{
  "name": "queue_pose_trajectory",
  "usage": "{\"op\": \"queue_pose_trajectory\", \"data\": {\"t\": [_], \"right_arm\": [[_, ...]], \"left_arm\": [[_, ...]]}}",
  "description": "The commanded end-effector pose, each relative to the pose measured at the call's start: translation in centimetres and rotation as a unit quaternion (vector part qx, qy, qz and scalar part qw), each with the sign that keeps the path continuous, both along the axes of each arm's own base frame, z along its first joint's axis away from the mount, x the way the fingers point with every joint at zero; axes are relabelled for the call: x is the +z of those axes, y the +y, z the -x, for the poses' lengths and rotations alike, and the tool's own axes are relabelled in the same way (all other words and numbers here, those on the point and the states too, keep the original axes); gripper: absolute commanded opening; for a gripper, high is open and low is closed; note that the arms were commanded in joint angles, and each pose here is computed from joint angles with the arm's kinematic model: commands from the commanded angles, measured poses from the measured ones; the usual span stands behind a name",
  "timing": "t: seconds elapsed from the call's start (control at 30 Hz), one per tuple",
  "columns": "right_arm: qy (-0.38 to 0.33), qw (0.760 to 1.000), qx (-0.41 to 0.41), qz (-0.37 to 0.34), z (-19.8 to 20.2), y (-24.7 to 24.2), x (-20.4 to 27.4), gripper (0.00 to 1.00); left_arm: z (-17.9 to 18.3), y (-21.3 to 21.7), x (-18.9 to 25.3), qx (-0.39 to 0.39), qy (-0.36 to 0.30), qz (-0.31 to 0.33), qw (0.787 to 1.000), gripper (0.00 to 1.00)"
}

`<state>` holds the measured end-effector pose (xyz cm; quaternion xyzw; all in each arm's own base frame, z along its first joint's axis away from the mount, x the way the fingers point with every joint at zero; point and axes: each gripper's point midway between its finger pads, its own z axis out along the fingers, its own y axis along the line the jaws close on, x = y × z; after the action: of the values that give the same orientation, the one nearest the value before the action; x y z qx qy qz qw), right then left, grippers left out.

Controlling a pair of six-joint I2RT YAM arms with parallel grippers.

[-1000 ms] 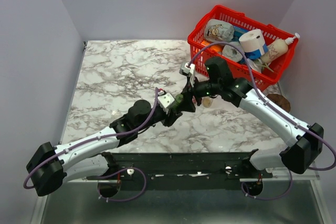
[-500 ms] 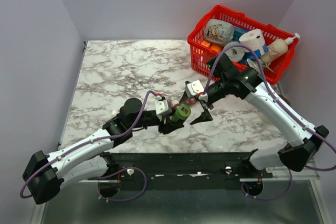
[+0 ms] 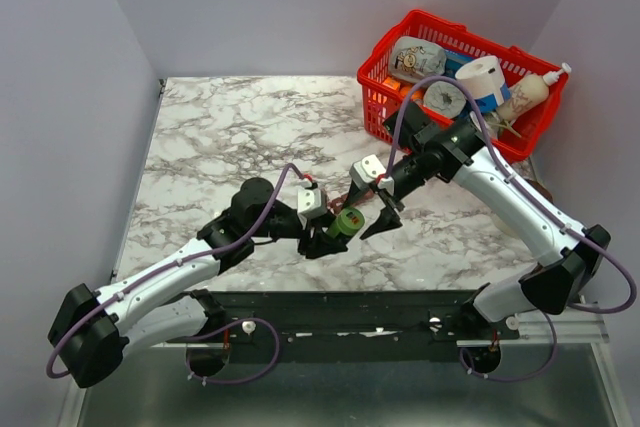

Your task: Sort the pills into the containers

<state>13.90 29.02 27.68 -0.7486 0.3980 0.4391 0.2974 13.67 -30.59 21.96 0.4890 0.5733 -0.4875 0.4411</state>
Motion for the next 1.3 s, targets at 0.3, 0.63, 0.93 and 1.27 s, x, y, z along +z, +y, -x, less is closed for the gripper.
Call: {"op": "queue_pose_trajectory", "data": {"t": [0.3,0.63,0.93,1.27], "right_arm": [[0.039,0.994,-0.098,0.005,-1.6,1.6,-0.5,0.38],[0.217,0.910,-0.341,0.093,-5.4,2.5,-5.1,0.16],[0.216,0.911,-0.345,0.066,-6.5,2.7,-4.3,0.13],[0.148,0.925,-0.348,0.037,-7.4,0.5,-3.8,0.13]], "left_arm": [[-1.9,0.0,3.6,0.037,-0.018,0.063,0.997,0.00],[-10.1,4.4,5.3,0.330,-0.048,0.102,0.937,0.00],[-9.4,3.5,4.6,0.299,-0.055,0.100,0.948,0.30],[-6.6,3.5,3.3,0.221,-0.028,0.078,0.972,0.99]]}}
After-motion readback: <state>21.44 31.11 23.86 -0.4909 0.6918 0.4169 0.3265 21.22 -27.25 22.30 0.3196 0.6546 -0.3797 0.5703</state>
